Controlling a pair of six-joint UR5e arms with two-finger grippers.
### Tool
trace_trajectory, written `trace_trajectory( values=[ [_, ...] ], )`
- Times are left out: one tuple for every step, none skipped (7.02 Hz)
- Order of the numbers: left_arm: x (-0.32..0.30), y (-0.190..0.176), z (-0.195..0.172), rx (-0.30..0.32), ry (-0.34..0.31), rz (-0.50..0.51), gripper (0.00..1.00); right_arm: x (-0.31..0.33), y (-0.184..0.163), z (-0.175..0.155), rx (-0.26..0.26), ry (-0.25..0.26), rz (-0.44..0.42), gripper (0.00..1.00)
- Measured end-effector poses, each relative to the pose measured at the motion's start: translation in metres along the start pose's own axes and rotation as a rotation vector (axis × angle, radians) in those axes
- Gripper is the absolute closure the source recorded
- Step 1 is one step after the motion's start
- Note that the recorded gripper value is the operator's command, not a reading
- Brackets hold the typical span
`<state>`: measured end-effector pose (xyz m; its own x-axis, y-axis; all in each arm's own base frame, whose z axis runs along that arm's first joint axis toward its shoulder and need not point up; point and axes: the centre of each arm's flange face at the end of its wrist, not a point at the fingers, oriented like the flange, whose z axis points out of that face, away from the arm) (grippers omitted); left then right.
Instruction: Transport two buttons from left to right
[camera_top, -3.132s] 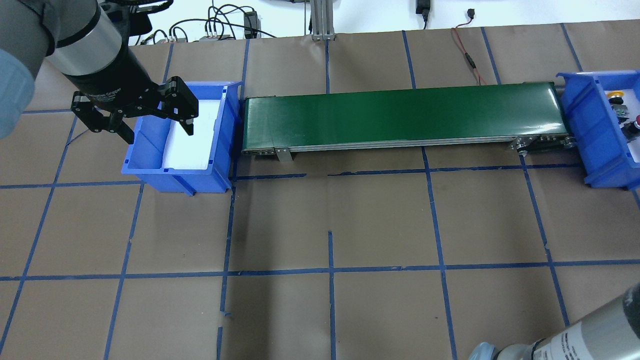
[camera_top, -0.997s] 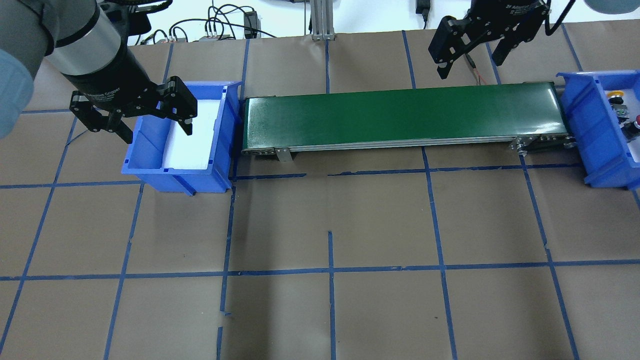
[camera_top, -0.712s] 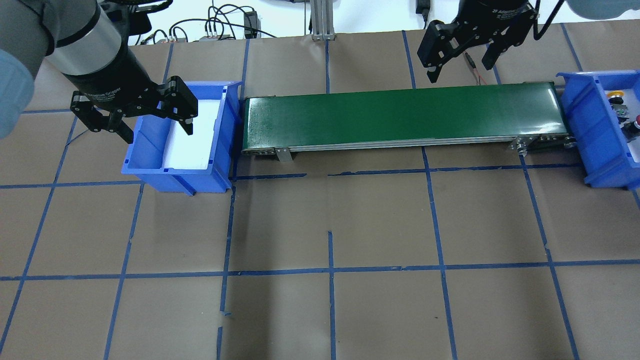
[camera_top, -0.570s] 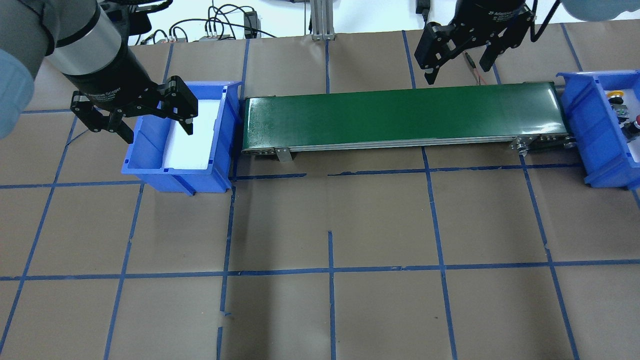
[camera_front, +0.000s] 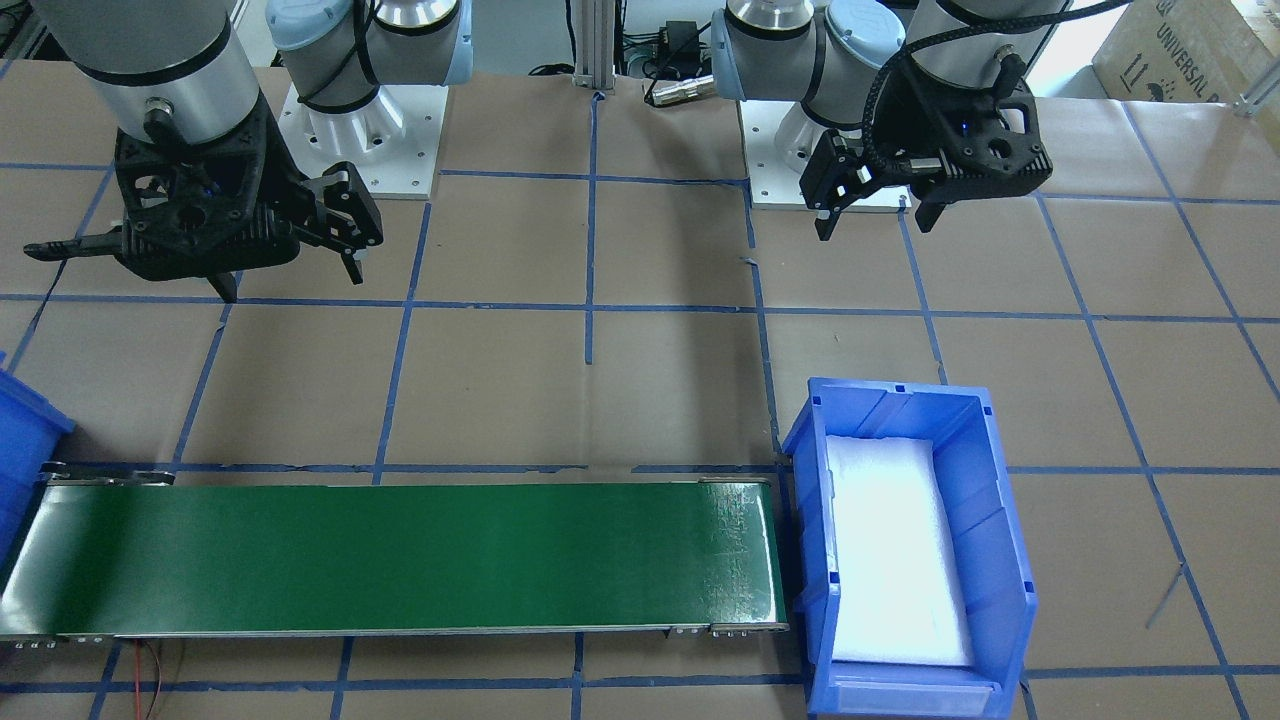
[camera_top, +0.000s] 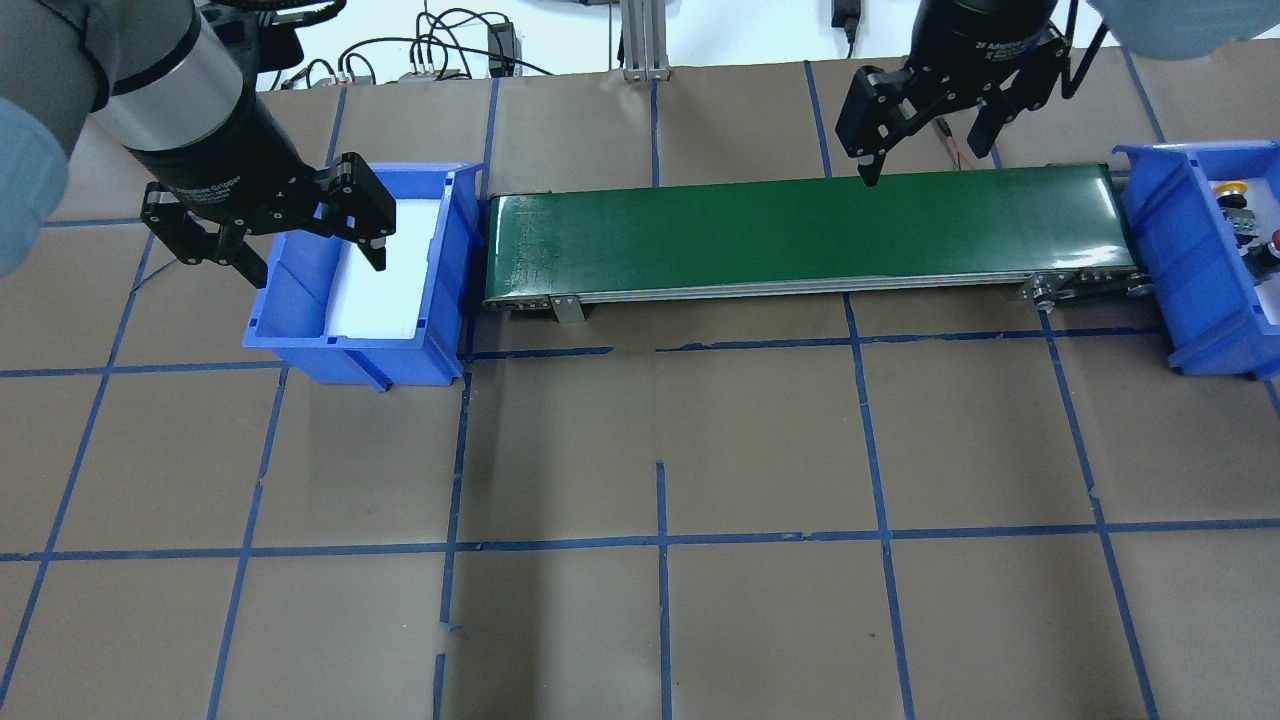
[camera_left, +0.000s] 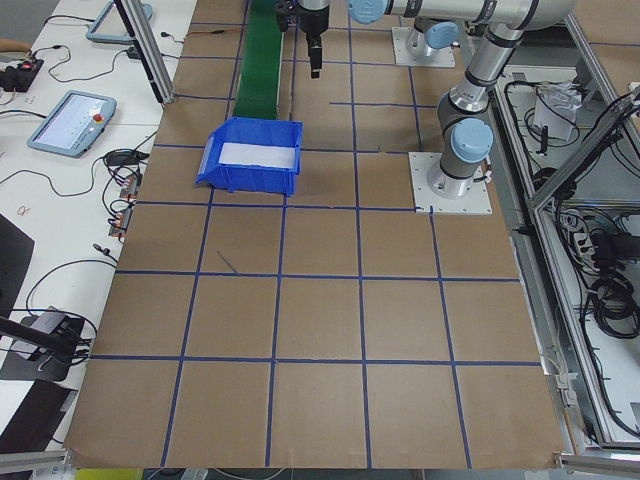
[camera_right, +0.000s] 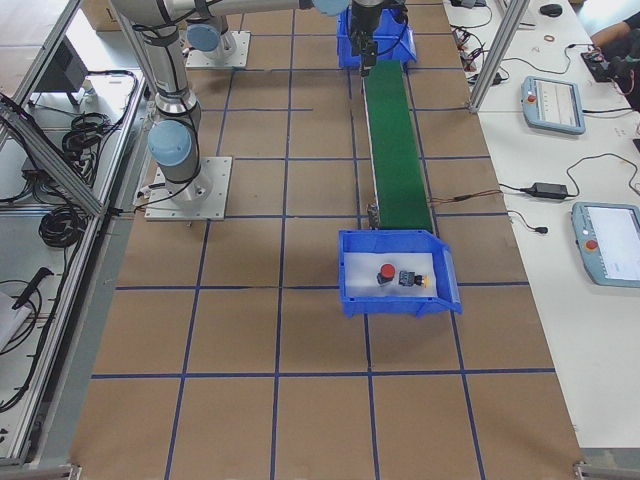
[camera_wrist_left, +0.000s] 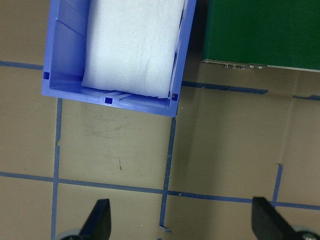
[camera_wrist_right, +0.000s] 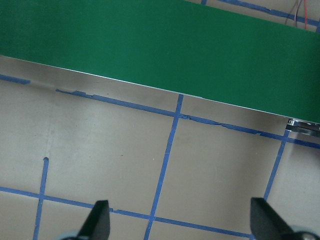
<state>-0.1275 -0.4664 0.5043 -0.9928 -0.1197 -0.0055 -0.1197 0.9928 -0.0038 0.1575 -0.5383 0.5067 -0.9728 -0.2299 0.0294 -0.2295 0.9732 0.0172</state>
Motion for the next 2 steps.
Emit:
trace_trajectory(
  values=[
    [-0.0010, -0.0003, -0.0002, 0.001, -0.001, 0.001, 0.00, 0.0007, -0.0001, 0.0025, -0.001, 0.001, 0.003, 0.00],
    [-0.0020, -0.0009, -0.0004, 0.003, -0.001, 0.000, 0.00, 0.0014, -0.0002, 0.0036, -0.001, 0.001, 0.005, 0.00]
  ],
)
